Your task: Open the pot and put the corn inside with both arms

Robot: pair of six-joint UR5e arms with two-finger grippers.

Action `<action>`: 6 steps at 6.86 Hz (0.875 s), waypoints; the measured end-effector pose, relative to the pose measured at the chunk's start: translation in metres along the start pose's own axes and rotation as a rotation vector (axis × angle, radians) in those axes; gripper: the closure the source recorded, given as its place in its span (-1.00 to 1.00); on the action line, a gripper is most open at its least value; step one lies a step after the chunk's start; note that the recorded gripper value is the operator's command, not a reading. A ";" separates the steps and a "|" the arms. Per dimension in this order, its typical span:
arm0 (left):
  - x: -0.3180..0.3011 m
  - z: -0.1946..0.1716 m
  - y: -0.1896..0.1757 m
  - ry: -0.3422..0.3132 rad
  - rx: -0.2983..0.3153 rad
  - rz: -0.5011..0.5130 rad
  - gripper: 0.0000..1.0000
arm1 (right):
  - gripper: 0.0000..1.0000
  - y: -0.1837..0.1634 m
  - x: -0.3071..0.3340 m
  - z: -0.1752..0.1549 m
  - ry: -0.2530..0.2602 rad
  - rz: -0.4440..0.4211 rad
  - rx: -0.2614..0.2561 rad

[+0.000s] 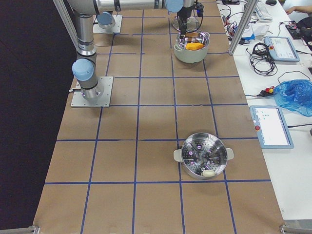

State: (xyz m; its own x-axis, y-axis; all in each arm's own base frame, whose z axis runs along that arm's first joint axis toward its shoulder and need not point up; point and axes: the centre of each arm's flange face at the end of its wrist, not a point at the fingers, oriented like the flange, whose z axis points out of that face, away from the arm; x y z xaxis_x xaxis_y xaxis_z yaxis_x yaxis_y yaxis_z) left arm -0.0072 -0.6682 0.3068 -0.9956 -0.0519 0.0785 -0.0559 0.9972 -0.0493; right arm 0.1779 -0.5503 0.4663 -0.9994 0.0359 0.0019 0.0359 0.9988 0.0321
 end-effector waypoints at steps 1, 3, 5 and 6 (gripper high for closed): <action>0.010 -0.051 0.027 -0.025 -0.032 0.003 -1.00 | -1.00 0.029 0.015 0.002 -0.021 0.017 0.009; 0.034 -0.123 0.082 -0.051 -0.097 0.007 -1.00 | -1.00 0.051 0.019 -0.006 -0.031 0.019 0.039; 0.071 -0.143 0.105 -0.090 -0.118 0.020 -1.00 | -1.00 0.054 0.018 -0.008 -0.034 0.018 0.050; 0.079 -0.149 0.105 -0.101 -0.102 0.026 -1.00 | -1.00 0.053 0.018 -0.009 -0.034 0.018 0.052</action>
State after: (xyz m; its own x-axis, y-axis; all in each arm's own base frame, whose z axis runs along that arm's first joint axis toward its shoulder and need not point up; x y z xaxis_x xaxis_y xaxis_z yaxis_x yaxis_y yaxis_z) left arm -0.0800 -0.5591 0.4560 -0.9994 -0.0263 -0.0219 -0.0274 0.9983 0.0519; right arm 0.1615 -0.4966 0.4767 -0.9980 0.0538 -0.0323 0.0544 0.9983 -0.0192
